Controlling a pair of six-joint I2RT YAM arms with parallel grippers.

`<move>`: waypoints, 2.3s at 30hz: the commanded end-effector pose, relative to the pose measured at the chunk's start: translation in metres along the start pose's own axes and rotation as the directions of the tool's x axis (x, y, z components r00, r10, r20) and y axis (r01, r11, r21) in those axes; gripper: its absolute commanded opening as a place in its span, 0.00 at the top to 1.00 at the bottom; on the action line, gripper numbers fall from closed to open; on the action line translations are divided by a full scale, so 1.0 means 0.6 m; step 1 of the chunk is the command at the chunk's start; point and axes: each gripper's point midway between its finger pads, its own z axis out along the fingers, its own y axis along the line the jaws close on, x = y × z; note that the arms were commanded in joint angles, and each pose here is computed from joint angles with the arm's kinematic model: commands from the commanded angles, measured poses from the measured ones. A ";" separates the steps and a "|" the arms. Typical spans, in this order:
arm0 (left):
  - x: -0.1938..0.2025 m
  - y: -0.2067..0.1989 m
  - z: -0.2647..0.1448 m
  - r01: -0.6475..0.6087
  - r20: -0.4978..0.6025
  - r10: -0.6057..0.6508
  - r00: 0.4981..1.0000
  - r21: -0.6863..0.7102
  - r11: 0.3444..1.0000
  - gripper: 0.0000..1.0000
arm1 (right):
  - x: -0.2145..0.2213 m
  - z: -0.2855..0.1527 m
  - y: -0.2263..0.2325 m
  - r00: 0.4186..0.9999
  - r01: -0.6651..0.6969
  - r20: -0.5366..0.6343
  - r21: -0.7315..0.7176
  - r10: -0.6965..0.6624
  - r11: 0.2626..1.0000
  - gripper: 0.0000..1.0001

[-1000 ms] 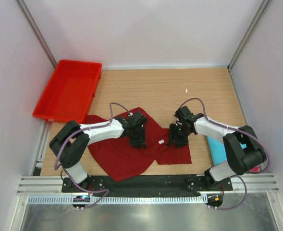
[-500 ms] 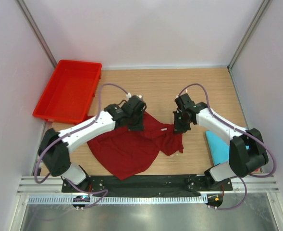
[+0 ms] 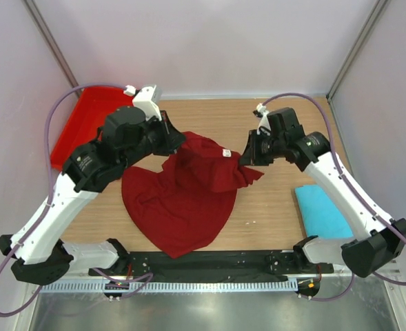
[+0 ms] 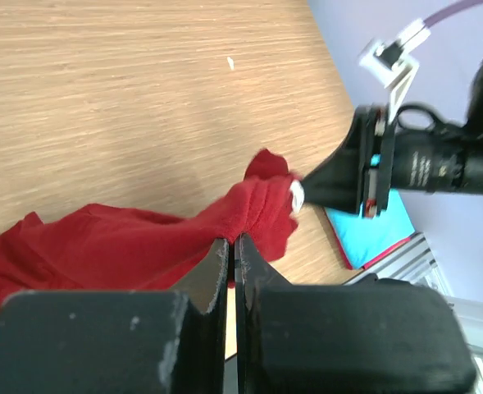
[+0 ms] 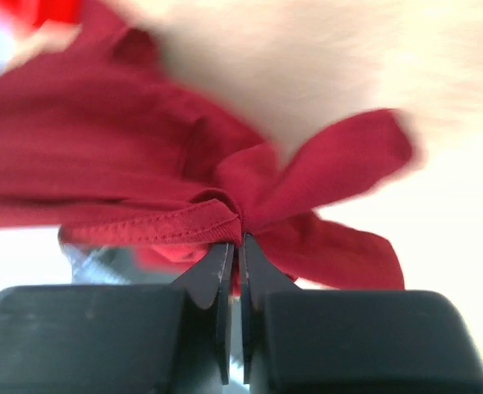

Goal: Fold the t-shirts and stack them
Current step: Flatten the tshirt out

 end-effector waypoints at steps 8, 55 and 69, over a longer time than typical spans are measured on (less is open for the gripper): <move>0.006 0.003 -0.042 0.014 -0.011 -0.014 1.000 0.027 1.000 1.00 | 0.214 -0.060 0.134 0.968 -0.023 -0.237 -0.428 -0.088 0.903 0.22; -0.198 -0.015 -0.230 -0.056 0.381 0.037 0.924 0.040 0.998 1.00 | -0.051 -0.077 0.269 0.897 0.280 0.391 -0.135 -0.208 0.951 0.99; -0.340 -0.009 -0.385 -0.099 0.678 0.091 0.729 -0.027 0.995 1.00 | -0.425 -0.045 0.427 0.751 0.261 0.655 -0.407 0.081 0.875 0.99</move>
